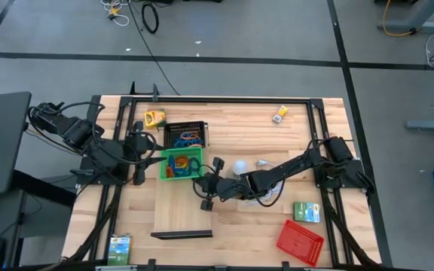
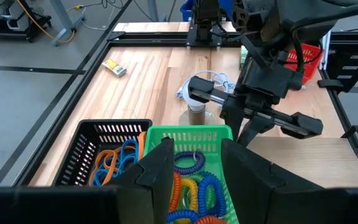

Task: Pick & Place Office Desk Supplies
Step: Put the green bin on the shelf, then put the box of crayon into the red bin

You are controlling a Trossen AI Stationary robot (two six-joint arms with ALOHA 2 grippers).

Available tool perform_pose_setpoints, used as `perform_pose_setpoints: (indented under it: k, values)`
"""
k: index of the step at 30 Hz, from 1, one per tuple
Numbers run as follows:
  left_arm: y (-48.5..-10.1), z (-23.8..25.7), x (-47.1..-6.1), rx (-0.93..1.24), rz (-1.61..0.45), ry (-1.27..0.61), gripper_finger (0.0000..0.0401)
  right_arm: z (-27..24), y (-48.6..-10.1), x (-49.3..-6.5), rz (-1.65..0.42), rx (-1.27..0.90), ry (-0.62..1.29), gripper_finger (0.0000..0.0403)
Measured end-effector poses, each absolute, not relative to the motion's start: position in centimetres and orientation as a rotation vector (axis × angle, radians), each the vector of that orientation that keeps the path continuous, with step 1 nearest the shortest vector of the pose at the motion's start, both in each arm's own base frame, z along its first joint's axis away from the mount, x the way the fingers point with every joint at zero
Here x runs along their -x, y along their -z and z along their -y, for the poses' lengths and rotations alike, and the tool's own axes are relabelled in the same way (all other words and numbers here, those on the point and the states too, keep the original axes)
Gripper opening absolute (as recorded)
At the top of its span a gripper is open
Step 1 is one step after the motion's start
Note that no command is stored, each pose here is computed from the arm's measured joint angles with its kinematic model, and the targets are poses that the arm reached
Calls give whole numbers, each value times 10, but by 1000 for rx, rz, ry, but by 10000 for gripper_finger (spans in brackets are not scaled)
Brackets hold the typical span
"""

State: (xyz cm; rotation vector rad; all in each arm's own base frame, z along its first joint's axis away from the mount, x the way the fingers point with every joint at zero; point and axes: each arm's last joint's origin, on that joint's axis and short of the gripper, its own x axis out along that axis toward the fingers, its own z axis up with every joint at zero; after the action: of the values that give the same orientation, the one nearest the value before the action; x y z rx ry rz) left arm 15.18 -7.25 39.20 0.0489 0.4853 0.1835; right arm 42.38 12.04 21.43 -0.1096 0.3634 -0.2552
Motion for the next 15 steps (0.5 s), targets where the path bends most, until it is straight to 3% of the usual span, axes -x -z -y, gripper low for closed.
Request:
perform_pose_setpoints:
  k: [15]
  values:
    - [-392, 72, -152, -45, -484, -188, 140, -147, -211, -408, -437, 176, 235, 0]
